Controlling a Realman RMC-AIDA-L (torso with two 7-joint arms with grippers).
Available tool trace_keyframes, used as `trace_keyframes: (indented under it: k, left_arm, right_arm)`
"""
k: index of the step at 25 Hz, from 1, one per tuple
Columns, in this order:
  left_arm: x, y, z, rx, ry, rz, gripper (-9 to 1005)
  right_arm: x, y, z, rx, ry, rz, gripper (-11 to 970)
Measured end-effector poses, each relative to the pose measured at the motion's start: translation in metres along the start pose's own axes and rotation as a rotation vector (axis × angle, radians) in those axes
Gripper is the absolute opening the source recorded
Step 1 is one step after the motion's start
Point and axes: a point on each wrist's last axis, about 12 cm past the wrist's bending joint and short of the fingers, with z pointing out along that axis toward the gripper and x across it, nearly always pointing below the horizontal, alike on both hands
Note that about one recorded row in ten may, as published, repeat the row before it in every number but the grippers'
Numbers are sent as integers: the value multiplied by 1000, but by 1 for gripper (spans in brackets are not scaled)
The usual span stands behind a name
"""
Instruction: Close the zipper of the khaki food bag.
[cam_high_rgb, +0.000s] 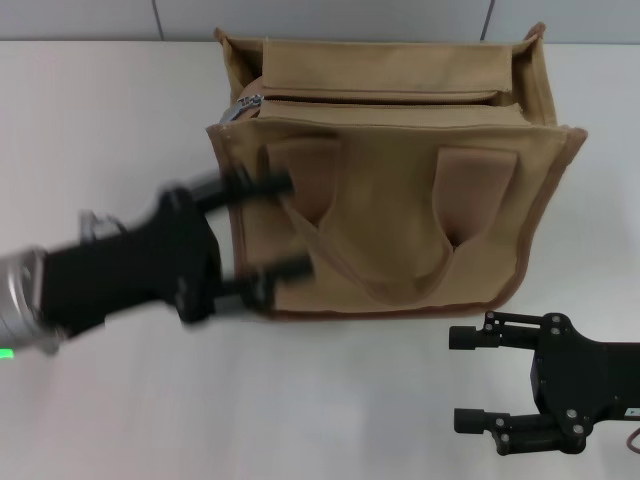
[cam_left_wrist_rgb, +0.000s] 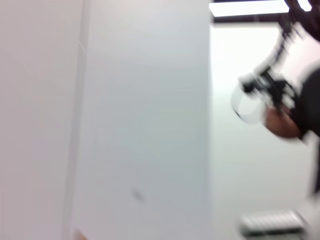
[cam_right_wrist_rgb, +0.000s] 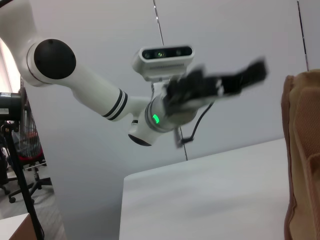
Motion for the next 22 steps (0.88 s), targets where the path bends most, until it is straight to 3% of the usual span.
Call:
trace_keyframes:
  k: [2,3,7,8,15,17,22]
  left_arm:
    - [0,0,0,0,0,0,796]
    - [-10,8,-5,-126,-124,84,796]
    - [-12,13,-9,-204,-159,130,795]
    - [-11,18,-15,-279,-135,157,795]
    - [0,30,-39,-454,3,172,794]
    - [4,32,-53,-546,37,156,793]
    - [12,31,-54,-531,113,131,792]
  right_arm:
    - [0,0,0,0,-1,0,763]
    - [0,0,0,-1,-3,0,763]
    - [0,0,0,-1,-4,0,763]
    - [0,1,0,-1,-4,0,763]
    - [0,1,-1,1,-3,0,763]
    - [0,1,-1,3,-3,2,763]
    - [0,0,-2,5,-4,2,763]
